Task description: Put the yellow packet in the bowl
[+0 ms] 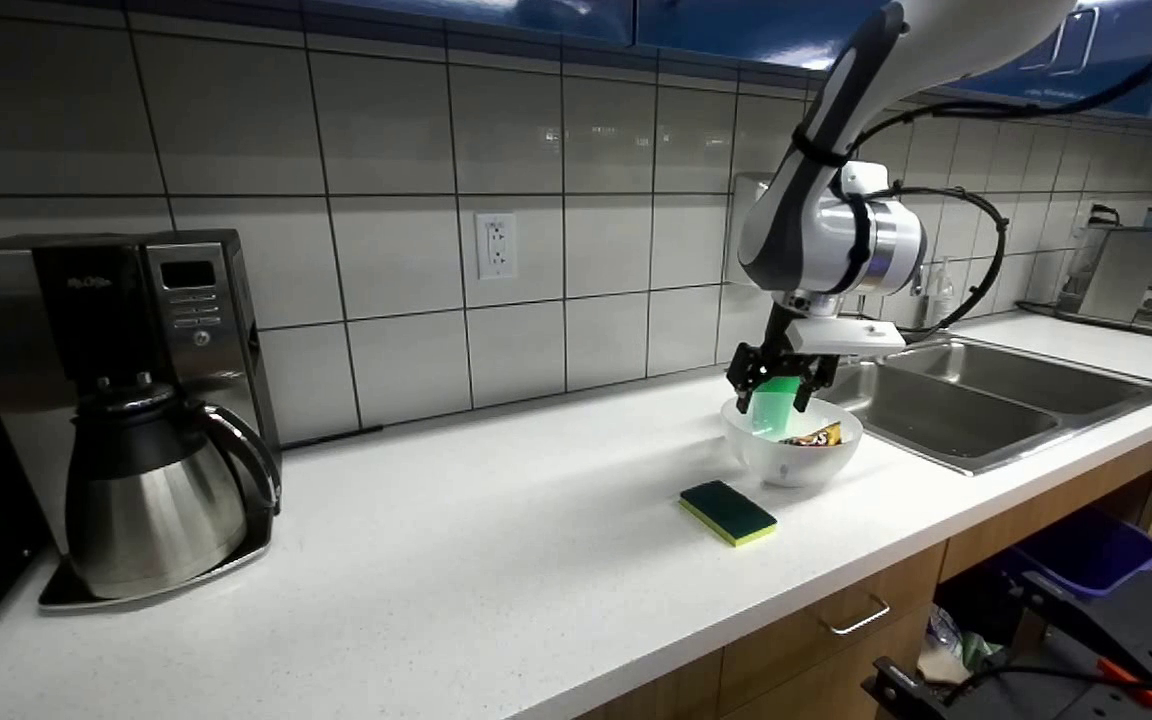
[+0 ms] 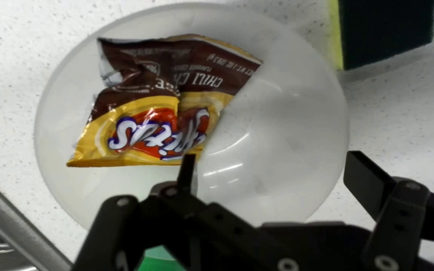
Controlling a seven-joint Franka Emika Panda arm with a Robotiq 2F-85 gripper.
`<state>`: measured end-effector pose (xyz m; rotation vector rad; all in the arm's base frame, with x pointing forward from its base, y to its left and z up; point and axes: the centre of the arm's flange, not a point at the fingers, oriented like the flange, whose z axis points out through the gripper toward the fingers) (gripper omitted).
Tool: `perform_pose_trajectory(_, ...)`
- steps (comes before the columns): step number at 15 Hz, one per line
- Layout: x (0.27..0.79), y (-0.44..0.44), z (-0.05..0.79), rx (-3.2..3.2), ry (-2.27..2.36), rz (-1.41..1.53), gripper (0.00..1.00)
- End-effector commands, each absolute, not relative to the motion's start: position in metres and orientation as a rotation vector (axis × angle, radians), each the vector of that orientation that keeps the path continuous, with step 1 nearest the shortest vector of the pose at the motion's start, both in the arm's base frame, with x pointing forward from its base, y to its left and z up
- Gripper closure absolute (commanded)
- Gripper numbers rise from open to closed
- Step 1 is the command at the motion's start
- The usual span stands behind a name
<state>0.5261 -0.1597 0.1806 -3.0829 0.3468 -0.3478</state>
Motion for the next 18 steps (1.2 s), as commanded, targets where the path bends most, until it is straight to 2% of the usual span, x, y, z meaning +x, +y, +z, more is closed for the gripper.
perform_pose_trajectory(1, 0.492, -0.136, 0.224, -3.074, 0.226, -0.348, 0.00)
perform_pose_trajectory(10, 0.421, -0.068, 0.295, -3.024, 0.020, -0.331, 0.00)
perform_pose_trajectory(16, 0.334, -0.021, 0.322, -3.063, 0.014, -0.194, 0.00)
perform_pose_trajectory(17, 0.386, -0.036, 0.297, -3.040, -0.012, -0.230, 0.00)
perform_pose_trajectory(18, 0.373, -0.031, 0.297, -3.051, -0.006, -0.207, 0.00)
